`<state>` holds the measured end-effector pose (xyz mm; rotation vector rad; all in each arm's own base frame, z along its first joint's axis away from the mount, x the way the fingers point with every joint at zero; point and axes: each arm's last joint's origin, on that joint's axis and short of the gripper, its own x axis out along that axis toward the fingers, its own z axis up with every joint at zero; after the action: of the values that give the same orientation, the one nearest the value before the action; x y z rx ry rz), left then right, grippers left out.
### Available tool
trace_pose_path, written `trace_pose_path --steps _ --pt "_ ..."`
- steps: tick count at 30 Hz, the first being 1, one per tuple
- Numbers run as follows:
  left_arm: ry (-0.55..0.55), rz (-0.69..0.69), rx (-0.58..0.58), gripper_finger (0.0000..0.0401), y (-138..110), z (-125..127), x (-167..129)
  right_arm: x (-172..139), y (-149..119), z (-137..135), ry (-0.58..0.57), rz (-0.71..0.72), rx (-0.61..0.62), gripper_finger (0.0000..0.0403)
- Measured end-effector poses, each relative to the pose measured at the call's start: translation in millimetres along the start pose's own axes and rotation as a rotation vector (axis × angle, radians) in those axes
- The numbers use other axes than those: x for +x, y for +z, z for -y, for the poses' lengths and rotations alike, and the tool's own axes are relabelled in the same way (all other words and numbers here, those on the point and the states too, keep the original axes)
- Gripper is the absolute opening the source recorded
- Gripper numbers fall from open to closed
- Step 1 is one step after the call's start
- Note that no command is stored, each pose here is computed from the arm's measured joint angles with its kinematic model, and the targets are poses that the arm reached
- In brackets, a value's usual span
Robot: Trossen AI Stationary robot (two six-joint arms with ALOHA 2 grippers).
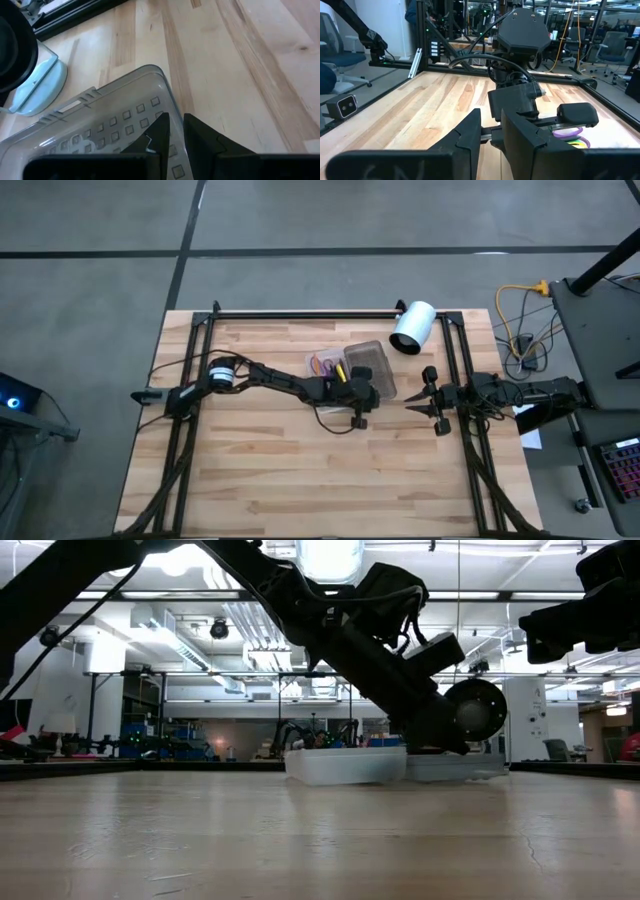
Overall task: Pick & place school supplies into a supply box
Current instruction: Close the supply box
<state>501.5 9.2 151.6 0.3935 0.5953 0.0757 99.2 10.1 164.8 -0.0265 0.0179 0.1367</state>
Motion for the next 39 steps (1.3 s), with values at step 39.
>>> trace_pose_path --steps 39 --pt "-0.031 -0.024 -0.027 0.0001 -4.9 2.9 0.2 0.0 0.0 0.0 0.0 0.0 0.0 0.0068"
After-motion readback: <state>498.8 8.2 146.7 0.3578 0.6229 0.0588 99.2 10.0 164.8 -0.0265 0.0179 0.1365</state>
